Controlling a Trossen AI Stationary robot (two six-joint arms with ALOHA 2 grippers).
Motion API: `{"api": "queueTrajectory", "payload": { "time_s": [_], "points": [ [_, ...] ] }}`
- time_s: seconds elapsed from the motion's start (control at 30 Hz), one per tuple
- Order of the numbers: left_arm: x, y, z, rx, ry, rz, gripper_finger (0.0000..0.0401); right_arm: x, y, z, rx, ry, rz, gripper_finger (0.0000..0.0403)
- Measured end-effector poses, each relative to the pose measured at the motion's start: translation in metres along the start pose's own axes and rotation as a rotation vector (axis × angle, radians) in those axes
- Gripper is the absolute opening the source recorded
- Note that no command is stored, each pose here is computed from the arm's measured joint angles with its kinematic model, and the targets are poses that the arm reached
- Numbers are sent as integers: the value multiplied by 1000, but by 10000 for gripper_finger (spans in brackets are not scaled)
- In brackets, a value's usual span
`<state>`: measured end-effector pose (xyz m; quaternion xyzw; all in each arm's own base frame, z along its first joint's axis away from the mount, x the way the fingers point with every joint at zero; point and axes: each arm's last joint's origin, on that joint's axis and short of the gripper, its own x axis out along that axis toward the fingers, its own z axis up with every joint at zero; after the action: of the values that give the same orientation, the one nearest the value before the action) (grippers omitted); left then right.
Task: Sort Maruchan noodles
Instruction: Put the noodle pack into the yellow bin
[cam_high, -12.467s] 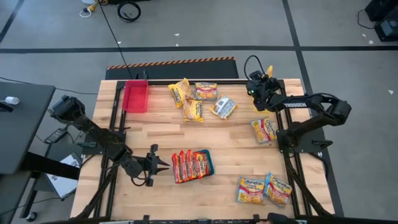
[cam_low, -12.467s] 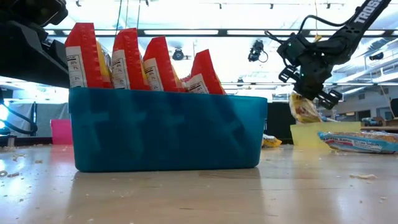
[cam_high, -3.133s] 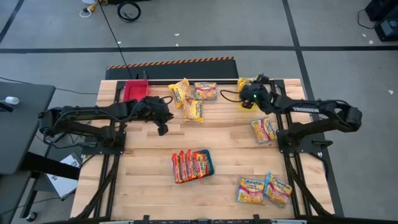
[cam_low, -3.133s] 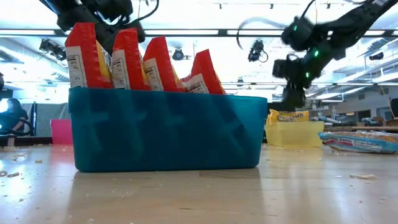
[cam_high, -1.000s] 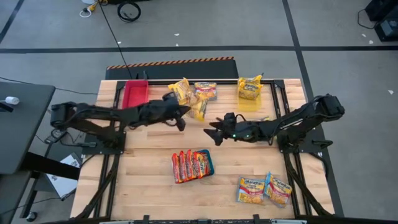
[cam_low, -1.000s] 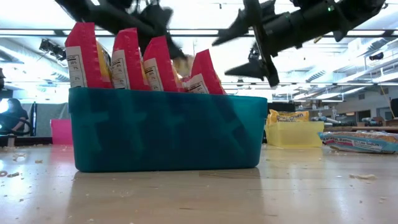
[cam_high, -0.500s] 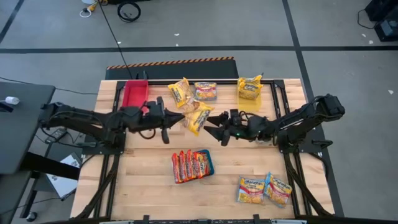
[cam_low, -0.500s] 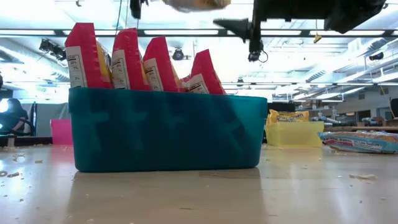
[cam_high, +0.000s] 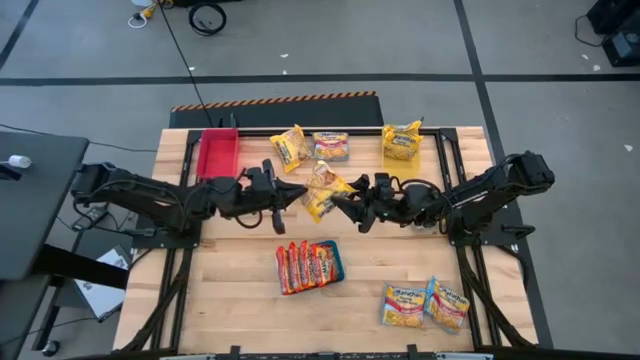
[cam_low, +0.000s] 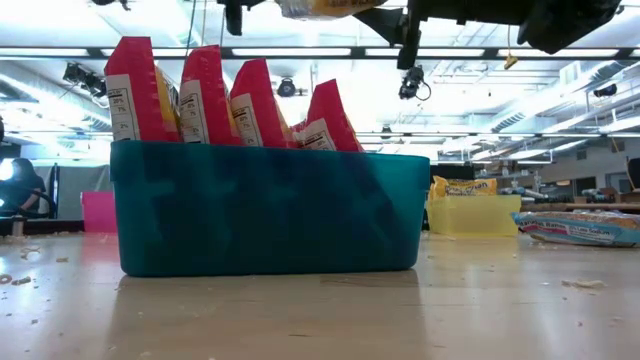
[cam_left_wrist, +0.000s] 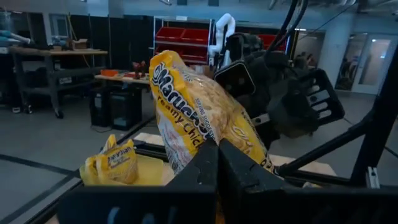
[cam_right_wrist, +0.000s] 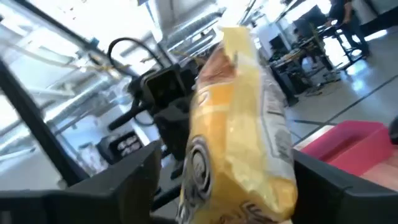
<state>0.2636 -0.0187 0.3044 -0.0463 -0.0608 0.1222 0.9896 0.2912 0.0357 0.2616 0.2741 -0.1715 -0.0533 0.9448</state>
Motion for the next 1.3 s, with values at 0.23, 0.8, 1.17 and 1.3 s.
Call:
{"api": "queueTrajectory", "payload": {
  "time_s": [0.23, 0.8, 1.17, 1.3],
  "points": [
    [5, -1, -6, 2, 4, 5, 5, 0, -2, 2, 17, -29, -32, 190],
    [-43, 5, 3, 273, 270, 137, 195, 17, 9, 42, -432, 254, -297, 142],
    [-101, 16, -16, 205, 658, 159, 242, 19, -21, 104, -973, 1048, -780, 141],
    [-103, 12, -24, 196, 681, 146, 242, 13, -64, 107, -992, 1303, -863, 141]
  ]
}}
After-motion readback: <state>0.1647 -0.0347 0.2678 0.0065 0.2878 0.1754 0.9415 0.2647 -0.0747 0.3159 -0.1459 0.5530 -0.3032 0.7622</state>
